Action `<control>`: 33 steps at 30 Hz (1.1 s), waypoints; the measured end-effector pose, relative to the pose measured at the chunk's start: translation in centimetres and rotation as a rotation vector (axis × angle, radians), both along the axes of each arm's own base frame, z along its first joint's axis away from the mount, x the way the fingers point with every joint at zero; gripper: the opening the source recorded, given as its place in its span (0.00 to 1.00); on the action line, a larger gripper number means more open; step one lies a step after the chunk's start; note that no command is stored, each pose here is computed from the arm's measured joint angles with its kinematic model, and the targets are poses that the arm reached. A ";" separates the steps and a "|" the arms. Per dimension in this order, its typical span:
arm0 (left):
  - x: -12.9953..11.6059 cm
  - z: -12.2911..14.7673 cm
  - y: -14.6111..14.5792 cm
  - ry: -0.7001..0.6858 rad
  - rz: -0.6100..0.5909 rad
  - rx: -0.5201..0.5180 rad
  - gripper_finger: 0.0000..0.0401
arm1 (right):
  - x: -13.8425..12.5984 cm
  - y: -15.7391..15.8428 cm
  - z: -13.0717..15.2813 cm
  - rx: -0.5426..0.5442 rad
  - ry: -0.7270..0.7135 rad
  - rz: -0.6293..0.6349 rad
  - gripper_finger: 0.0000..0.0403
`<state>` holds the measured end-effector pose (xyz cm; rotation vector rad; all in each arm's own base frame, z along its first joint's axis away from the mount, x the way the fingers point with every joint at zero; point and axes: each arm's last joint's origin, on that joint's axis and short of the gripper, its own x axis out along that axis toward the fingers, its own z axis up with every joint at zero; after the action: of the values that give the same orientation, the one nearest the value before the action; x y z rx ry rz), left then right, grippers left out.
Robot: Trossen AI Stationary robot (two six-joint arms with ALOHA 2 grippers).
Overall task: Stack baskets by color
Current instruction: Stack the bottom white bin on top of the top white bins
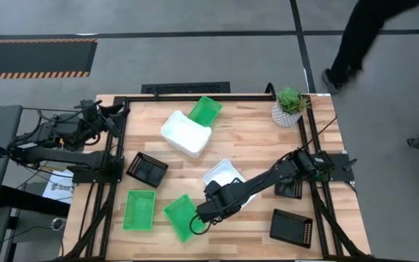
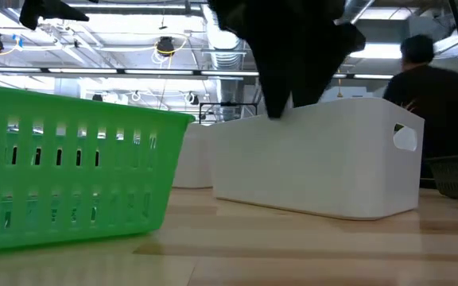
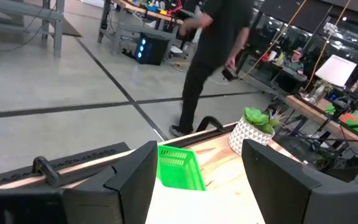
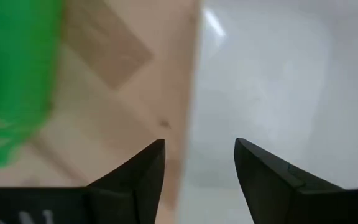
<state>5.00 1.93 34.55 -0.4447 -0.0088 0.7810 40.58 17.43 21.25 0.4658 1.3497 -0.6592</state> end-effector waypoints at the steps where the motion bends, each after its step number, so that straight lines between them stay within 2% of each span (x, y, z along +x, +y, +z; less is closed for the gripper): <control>1: 0.0 -0.1 0.0 0.001 0.001 -0.006 0.56 | -0.1 -0.2 -0.4 -0.008 0.017 -0.002 0.53; 7: 0.0 -0.1 0.0 -0.006 0.005 -0.021 0.56 | 0.2 -1.0 -1.9 -0.008 0.021 -0.015 0.51; 10: 0.0 -0.2 0.0 0.003 0.005 -0.021 0.56 | 0.5 -1.1 -1.9 0.002 -0.002 -0.027 0.46; 13: -0.1 -0.3 0.0 0.013 0.005 -0.021 0.56 | 0.7 -1.4 -1.9 0.013 -0.016 -0.053 0.36; 18: -0.1 -0.5 -0.1 0.037 -0.018 -0.027 0.56 | 1.0 -1.9 -1.9 0.037 -0.015 -0.079 0.09; 20: -0.1 -0.6 -0.1 0.043 -0.019 -0.027 0.56 | 1.2 -2.2 -1.9 0.042 -0.028 -0.085 0.03; 27: -0.1 -1.0 -0.2 0.086 -0.072 -0.042 0.56 | 2.2 -3.0 -0.6 0.060 -0.079 -0.068 0.01; 33: -0.2 -1.2 -0.2 0.106 -0.078 -0.050 0.56 | 2.7 -3.9 2.3 0.051 -0.102 -0.018 0.01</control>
<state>4.83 1.74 33.37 -0.4483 0.1267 0.7289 43.26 13.52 23.56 0.5467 1.2691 -0.6088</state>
